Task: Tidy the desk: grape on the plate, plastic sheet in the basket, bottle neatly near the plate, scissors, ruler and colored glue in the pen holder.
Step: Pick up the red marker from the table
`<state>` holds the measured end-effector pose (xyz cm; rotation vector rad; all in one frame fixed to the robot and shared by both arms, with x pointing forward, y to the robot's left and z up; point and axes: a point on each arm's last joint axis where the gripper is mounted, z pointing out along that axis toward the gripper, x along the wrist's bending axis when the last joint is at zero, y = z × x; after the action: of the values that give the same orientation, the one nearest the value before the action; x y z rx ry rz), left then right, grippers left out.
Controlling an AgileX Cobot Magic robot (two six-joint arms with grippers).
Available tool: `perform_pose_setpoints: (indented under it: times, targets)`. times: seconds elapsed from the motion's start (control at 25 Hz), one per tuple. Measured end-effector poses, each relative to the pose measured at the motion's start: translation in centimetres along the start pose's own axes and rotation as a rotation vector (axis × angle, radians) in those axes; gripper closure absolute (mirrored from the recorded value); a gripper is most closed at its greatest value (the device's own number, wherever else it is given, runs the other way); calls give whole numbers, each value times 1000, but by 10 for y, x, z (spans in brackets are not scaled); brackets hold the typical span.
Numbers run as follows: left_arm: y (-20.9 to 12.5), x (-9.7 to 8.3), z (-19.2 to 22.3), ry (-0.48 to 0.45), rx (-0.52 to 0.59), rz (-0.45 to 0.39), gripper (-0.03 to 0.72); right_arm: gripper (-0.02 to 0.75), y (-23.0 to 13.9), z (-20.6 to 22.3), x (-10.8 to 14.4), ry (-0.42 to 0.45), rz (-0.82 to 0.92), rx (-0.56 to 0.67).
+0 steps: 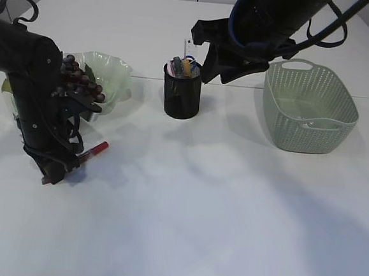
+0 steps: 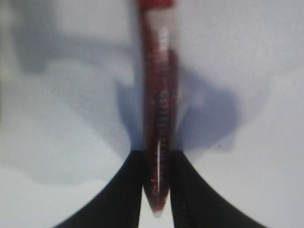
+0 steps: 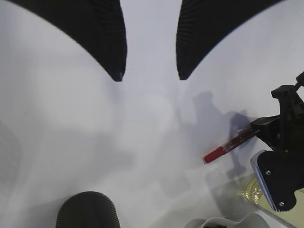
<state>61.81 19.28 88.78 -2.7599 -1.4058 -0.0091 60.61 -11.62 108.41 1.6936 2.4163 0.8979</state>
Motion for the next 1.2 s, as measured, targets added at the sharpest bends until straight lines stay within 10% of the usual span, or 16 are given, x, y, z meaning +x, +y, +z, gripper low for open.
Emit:
perform_pose_setpoints:
  times: [1.2]
  targets:
    - [-2,-12,-6,-128,15,-149,605,446,-2,0,2,27,18,22]
